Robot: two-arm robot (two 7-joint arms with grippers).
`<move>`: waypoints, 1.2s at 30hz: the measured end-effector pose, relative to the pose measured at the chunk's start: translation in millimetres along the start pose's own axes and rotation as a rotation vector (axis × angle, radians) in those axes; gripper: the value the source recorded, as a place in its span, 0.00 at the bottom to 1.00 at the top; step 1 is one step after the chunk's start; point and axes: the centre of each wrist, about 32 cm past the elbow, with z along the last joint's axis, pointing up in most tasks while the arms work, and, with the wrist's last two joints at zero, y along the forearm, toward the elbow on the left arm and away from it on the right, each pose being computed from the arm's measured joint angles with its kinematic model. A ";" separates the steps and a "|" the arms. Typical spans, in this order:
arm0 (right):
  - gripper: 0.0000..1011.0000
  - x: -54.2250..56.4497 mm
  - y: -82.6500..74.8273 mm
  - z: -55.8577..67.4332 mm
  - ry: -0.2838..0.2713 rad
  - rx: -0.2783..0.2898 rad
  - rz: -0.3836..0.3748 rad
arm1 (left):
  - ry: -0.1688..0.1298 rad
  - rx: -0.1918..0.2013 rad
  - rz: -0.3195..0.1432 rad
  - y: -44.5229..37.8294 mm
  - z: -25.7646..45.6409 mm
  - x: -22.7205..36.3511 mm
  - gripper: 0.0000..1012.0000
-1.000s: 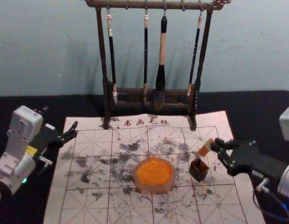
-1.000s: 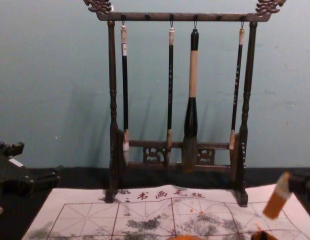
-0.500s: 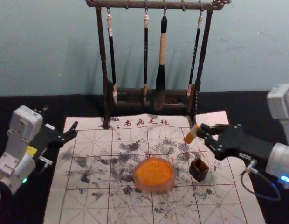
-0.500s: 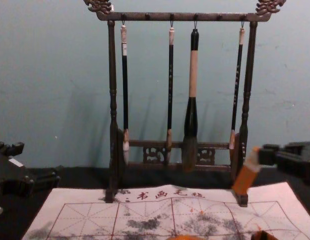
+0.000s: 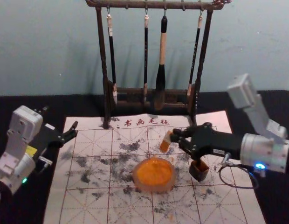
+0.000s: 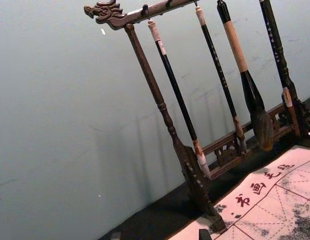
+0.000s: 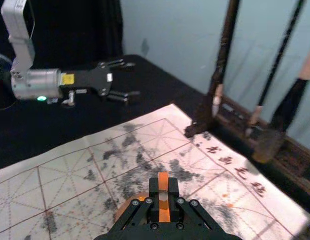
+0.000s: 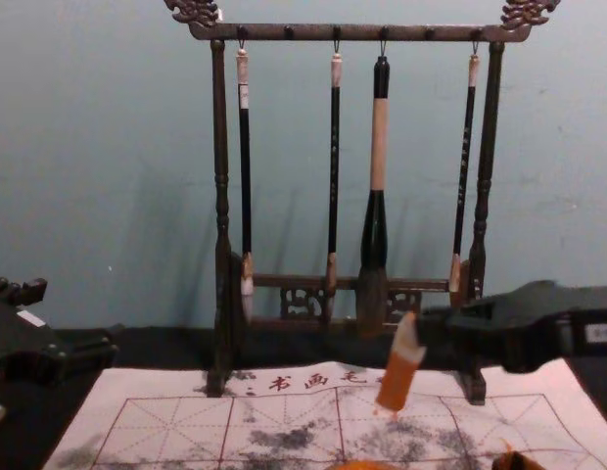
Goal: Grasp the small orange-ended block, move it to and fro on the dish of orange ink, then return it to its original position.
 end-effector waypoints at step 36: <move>0.05 15.6 44.0 -9.3 -0.096 -0.157 0.084 | 0.000 0.000 0.000 0.0 0.0 0.0 1.00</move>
